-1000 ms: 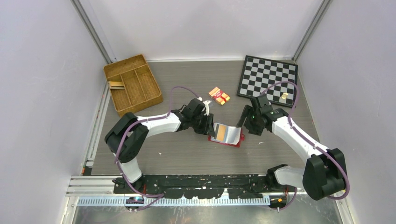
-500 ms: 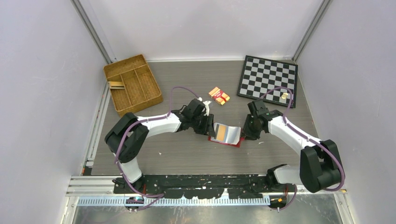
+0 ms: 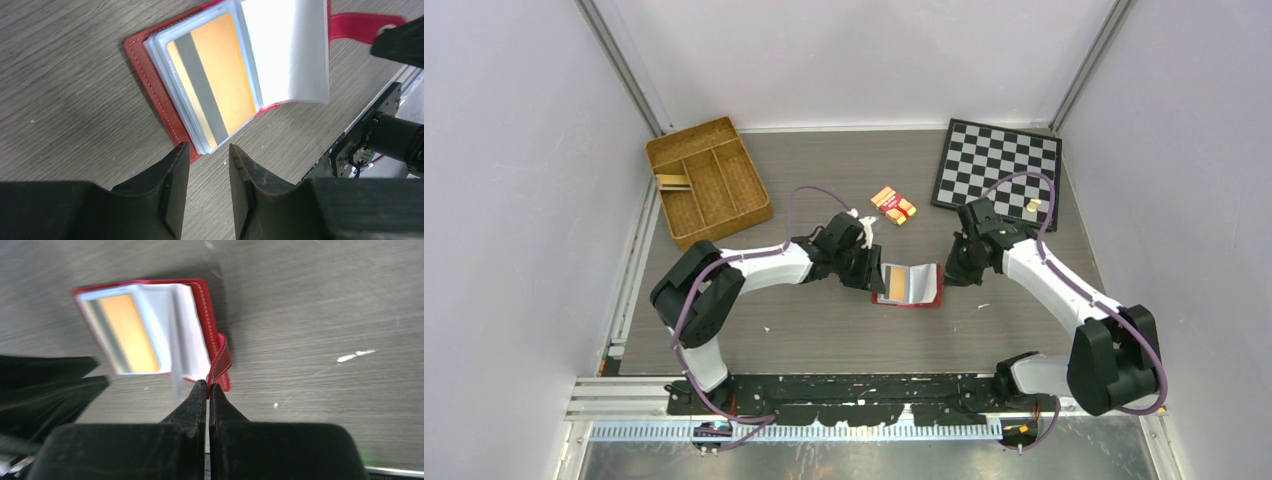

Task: Put the credit cards into the card holder
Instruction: Close the card holder at the center of the board.

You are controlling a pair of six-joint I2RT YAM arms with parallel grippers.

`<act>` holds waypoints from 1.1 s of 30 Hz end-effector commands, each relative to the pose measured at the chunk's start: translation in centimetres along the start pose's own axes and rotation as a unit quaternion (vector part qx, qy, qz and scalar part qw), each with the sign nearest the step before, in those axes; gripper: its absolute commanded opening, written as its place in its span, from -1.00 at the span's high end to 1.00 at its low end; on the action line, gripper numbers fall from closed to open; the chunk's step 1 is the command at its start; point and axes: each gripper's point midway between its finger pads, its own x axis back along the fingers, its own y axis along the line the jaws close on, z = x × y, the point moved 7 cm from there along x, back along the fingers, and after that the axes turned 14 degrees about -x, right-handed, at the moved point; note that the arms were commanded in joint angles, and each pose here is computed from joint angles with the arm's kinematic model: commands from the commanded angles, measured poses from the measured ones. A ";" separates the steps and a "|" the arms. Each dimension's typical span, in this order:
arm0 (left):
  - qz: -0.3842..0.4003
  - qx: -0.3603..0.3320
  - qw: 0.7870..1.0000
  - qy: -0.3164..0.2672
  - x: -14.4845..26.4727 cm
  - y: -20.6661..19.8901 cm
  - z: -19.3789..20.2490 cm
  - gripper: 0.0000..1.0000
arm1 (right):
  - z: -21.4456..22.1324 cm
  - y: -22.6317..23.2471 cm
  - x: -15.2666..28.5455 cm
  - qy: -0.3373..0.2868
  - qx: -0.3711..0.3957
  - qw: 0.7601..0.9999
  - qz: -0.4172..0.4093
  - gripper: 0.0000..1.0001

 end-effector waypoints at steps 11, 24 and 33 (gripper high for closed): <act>0.059 -0.069 0.991 -0.096 -1.5 -0.5 -2.0 0.31 | 2.7 10.8 2.1 0.082 0.060 0.968 -0.227 0.99; -0.085 -0.034 0.993 -0.069 5.7 2.1 4.3 0.16 | 4.5 14.2 -3.2 0.074 0.042 0.968 -0.236 0.99; -0.077 -0.031 0.992 -0.100 7.8 0.9 2.9 0.06 | 5.5 15.6 -5.0 0.101 0.065 0.961 -0.248 0.66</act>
